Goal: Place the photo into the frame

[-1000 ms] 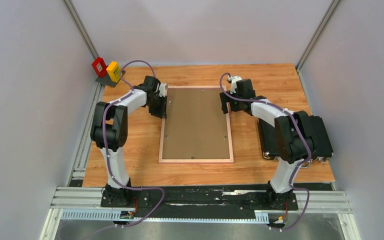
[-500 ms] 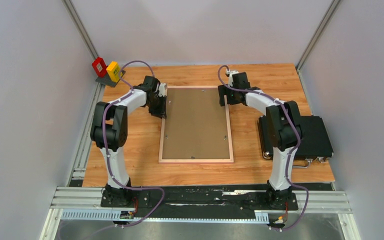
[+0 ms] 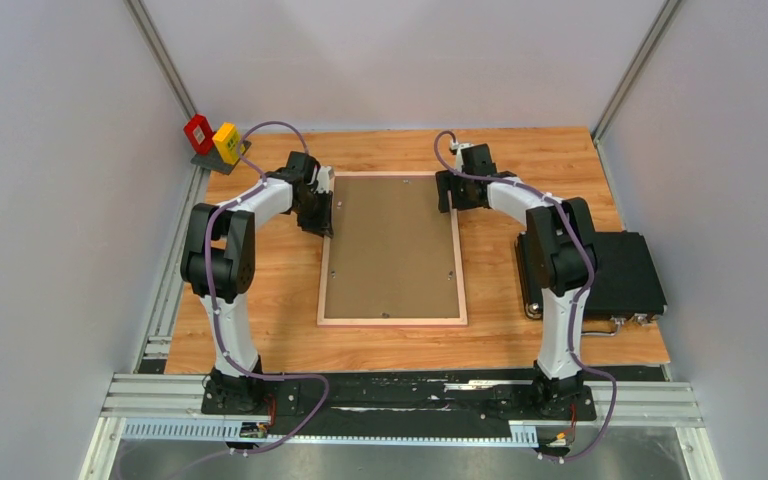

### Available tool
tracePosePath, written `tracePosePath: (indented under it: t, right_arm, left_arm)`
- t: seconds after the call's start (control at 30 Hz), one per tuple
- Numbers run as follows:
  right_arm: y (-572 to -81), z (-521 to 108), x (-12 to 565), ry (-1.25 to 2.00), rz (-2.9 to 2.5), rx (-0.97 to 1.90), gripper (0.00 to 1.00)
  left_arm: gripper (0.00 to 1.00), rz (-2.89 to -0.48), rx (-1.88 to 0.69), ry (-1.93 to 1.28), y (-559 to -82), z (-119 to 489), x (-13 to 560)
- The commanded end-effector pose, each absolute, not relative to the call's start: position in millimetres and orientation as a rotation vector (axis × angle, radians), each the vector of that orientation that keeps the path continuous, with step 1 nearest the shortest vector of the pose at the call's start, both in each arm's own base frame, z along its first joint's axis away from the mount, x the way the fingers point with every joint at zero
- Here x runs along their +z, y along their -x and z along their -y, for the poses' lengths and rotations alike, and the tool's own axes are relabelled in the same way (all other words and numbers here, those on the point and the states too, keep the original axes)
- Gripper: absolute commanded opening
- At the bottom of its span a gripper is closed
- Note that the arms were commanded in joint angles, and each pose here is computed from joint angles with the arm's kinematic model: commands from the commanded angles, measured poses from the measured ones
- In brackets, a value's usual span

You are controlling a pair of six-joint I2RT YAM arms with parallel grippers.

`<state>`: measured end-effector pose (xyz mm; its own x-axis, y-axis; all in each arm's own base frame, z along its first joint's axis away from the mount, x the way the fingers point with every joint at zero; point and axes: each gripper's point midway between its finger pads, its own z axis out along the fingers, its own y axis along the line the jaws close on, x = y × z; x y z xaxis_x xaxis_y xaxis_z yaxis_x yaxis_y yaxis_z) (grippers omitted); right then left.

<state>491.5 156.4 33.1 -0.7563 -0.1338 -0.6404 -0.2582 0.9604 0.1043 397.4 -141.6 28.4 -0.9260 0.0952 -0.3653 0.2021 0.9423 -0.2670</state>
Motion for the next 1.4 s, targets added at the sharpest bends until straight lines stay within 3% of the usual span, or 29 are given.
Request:
tracePosePath:
  t: [0.0,0.6,1.37]
  right_arm:
    - [-509.0,-158.6,45.4,0.247,-2.393,0.249,0.71]
    - [-503.7,-151.5,41.5,0.255,-2.41,0.224,0.52]
    - [-489.9,-145.1,37.5,0.301,-2.438,0.203,0.38]
  left_arm:
    - [0.18,-2.744,-0.456,-0.249,-398.4,146.7,19.8]
    - [0.17,-2.746,-0.459,-0.253,-397.7,147.0,20.2]
    - [0.15,-2.735,-0.455,-0.258,-398.7,146.5,25.2]
